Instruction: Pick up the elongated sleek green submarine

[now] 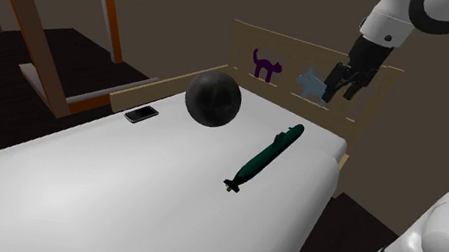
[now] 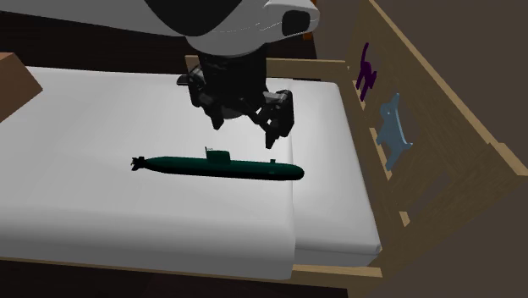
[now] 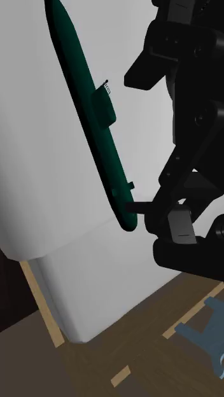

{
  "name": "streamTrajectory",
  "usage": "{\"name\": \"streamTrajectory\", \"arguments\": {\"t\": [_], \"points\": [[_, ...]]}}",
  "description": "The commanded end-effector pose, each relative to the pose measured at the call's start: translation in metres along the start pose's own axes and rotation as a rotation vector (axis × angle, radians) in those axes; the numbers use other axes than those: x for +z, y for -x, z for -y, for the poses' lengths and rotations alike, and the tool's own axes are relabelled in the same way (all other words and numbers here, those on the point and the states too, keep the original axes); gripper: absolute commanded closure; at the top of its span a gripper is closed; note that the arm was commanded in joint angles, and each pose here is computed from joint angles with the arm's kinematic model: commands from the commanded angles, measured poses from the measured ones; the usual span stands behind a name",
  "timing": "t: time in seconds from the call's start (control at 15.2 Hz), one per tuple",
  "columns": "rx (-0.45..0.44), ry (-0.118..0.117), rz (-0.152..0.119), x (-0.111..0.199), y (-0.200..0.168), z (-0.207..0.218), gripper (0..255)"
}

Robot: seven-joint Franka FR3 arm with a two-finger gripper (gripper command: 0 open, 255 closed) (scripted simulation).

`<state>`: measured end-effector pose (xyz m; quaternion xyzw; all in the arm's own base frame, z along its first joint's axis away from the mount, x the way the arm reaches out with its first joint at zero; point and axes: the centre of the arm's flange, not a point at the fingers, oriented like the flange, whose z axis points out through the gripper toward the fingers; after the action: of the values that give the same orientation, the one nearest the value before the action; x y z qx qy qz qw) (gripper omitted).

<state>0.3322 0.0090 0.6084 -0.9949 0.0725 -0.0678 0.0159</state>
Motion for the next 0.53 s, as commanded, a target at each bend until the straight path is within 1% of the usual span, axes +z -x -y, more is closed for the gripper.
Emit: {"name": "streamTrajectory", "arguments": {"t": [0.0, 0.2, 0.46], "points": [[0.000, 0.000, 0.000, 0.000, 0.000, 0.000, 0], [0.244, 0.016, 0.028, 0.024, 0.001, 0.033, 0], [0.569, 0.037, 0.066, 0.058, -0.009, 0.074, 0]]}}
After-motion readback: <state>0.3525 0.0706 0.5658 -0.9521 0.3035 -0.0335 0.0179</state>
